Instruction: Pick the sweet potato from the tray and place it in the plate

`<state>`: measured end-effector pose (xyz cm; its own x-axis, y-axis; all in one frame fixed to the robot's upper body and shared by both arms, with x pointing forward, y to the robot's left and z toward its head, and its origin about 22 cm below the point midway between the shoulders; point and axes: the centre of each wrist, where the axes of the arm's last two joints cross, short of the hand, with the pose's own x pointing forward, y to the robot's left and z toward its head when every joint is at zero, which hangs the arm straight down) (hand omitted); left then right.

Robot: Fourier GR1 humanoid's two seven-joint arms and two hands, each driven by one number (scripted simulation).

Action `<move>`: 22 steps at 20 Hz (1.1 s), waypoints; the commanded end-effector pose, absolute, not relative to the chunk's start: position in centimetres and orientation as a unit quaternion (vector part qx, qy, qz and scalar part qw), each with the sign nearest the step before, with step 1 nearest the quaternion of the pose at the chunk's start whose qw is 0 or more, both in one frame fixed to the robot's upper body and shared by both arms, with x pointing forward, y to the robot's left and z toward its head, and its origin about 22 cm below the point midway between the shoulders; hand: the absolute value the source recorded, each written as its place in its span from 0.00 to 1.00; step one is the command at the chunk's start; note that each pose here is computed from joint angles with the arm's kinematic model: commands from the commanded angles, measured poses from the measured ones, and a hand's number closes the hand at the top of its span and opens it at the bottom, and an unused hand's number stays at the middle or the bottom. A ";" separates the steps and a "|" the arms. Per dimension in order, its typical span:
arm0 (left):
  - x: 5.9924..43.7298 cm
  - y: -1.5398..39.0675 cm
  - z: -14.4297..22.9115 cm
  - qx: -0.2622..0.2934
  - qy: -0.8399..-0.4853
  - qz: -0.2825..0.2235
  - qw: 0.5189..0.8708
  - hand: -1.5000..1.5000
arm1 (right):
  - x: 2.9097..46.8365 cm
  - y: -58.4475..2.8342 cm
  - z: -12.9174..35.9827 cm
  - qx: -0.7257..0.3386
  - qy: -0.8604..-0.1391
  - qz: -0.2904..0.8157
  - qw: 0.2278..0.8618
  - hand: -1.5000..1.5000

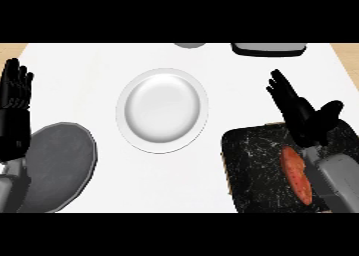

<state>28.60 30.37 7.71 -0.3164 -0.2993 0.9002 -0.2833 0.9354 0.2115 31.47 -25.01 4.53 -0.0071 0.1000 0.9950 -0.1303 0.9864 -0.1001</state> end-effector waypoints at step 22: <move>29.9 29.3 11.9 0.070 -0.762 -0.092 0.637 0.50 | 20.9 -22.2 4.0 -0.015 -0.816 0.203 0.541 0.00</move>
